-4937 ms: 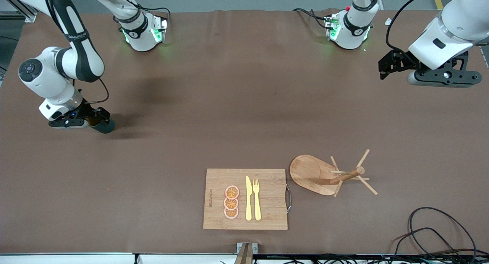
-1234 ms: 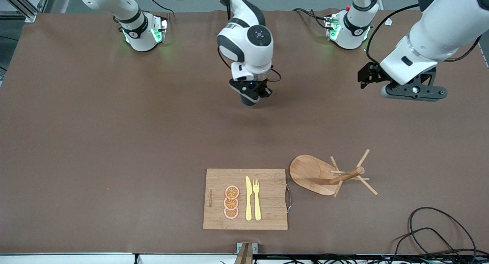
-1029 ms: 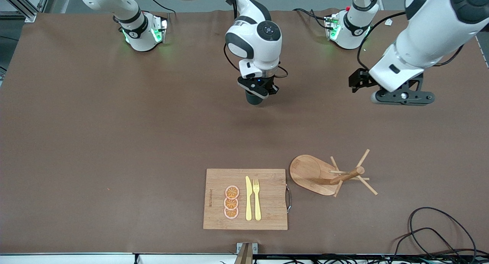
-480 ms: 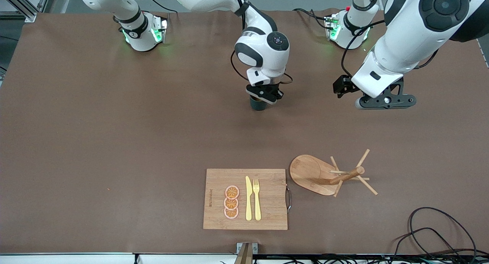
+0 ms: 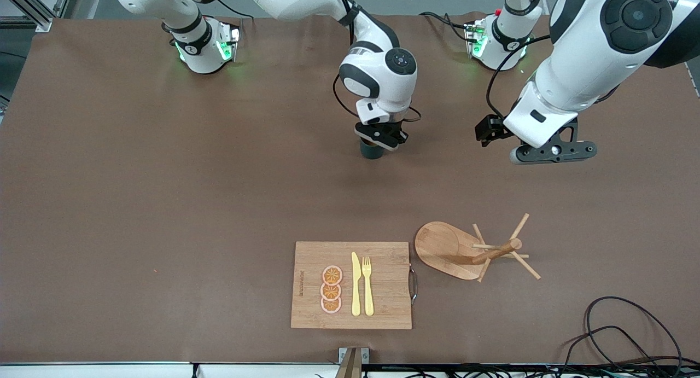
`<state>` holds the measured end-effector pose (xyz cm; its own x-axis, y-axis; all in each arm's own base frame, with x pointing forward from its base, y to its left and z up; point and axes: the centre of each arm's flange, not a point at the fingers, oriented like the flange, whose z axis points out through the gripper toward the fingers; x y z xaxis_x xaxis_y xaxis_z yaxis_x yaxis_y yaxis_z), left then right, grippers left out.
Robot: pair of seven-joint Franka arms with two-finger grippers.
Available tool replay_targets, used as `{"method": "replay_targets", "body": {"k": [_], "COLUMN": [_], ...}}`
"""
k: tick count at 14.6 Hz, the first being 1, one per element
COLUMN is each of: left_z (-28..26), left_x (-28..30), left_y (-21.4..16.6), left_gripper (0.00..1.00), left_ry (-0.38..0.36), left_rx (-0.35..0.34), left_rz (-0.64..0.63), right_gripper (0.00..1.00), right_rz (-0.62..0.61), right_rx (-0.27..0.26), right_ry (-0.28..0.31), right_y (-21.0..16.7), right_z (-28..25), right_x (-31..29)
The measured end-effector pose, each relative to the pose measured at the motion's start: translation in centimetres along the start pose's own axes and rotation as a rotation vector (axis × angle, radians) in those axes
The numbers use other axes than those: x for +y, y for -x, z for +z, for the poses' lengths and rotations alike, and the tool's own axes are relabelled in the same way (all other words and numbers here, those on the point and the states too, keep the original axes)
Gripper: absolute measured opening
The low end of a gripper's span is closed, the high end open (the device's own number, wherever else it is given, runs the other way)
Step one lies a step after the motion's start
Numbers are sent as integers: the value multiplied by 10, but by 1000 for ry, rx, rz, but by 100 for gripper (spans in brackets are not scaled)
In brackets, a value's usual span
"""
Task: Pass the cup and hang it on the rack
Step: 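Carry the mug with the right gripper to the table middle, then release the mug and withdraw the right gripper while the left gripper approaches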
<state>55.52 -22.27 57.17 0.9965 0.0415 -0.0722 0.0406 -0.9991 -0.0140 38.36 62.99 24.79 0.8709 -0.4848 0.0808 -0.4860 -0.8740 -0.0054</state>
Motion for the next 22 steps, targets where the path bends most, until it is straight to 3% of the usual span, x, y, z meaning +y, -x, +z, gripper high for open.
{"method": "replay_targets", "body": {"k": [1, 7, 10, 12, 16, 22], "left_z": [0, -3, -4, -8, -14, -14], "left_x": [0, 0, 0, -1, -1, 47], "left_y": [0, 0, -1, -1, -1, 23], "left_gripper": [100, 100, 100, 100, 100, 100], "left_ry": [1, 0, 1, -3, -26, -26], "left_rx": [1, 6, 10, 21, 45, 50], "left_rz": [0, 0, -1, -1, 5, 6], "right_gripper": [11, 74, 100, 100, 100, 100], "right_rz": [2, 23, 39, 54, -35, -209], "right_rx": [1, 2, 12, 17, 20, -12], "right_ry": [-1, -9, -24, -36, 21, 108], "right_y": [-1, 12, 2, -15, -64, -178], "right_z": [0, -4, -13, -25, -84, -188], "right_x": [0, -2, -6, -8, 6, 71]}}
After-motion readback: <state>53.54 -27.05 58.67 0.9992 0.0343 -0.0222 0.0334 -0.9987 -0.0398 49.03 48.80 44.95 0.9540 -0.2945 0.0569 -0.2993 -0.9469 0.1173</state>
